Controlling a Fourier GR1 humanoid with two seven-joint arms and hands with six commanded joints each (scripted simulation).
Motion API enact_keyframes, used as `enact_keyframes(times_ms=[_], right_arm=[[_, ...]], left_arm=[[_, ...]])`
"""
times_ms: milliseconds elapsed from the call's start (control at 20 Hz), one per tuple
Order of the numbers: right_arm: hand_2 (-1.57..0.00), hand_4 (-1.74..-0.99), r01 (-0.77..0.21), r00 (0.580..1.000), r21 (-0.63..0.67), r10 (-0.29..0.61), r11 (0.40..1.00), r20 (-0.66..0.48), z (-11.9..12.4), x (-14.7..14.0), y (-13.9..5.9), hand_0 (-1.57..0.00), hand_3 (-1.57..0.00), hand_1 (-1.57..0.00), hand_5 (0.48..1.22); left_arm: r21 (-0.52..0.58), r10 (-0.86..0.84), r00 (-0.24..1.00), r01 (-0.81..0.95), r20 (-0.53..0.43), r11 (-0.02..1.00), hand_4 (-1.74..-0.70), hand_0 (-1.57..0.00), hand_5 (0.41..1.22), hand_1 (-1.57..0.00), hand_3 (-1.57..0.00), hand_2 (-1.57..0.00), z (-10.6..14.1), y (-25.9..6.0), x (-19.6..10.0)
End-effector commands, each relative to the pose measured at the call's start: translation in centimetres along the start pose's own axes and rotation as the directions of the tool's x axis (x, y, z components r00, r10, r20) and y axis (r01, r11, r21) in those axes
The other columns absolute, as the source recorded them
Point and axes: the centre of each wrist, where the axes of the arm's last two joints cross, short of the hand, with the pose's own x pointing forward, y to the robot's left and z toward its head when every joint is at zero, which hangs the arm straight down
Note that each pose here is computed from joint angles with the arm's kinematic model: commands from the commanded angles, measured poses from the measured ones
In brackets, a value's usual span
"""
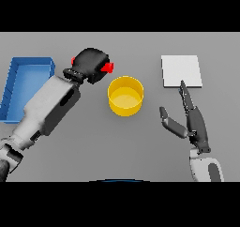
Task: Pick up the red beaker and tilt it to pour out 1 green nut into yellow bowl. Pick up the yellow bowl and place it on the metallic measuring scale.
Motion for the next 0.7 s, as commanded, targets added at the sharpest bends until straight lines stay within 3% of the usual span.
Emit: enact_keyframes(times_ms=[0,300,650], right_arm=[[0.0,-1.19,0.007,1.0,0.004,-0.006,1.0,-0.016,0.0,-0.2,0.0,0.0,0.0,0.0,0.675],[0.0,-1.206,0.07,0.996,-0.008,-0.071,0.997,-0.062,0.0,-0.7,0.5,0.0,0.0,0.0,0.639],[0.0,-1.205,0.025,0.999,-0.034,-0.026,0.999,-0.027,0.0,-0.6,0.6,0.0,0.0,0.0,0.584]], left_arm=[[-0.015,-0.061,0.998,0.061,0.0,0.998,-1.7,-1.57,1.205,-1.57,-1.49,-1.57,-0.4,0.3,0.4],[-0.125,-0.367,0.925,0.377,0.099,0.918,-1.72,-1.57,1.217,-1.57,-1.29,-1.57,-1.6,1.8,2.0],[-0.144,-0.599,0.765,0.638,0.237,0.757,-1.73,-1.57,1.22,-1.57,-1.51,-1.57,-2.8,2.4,4.4]])
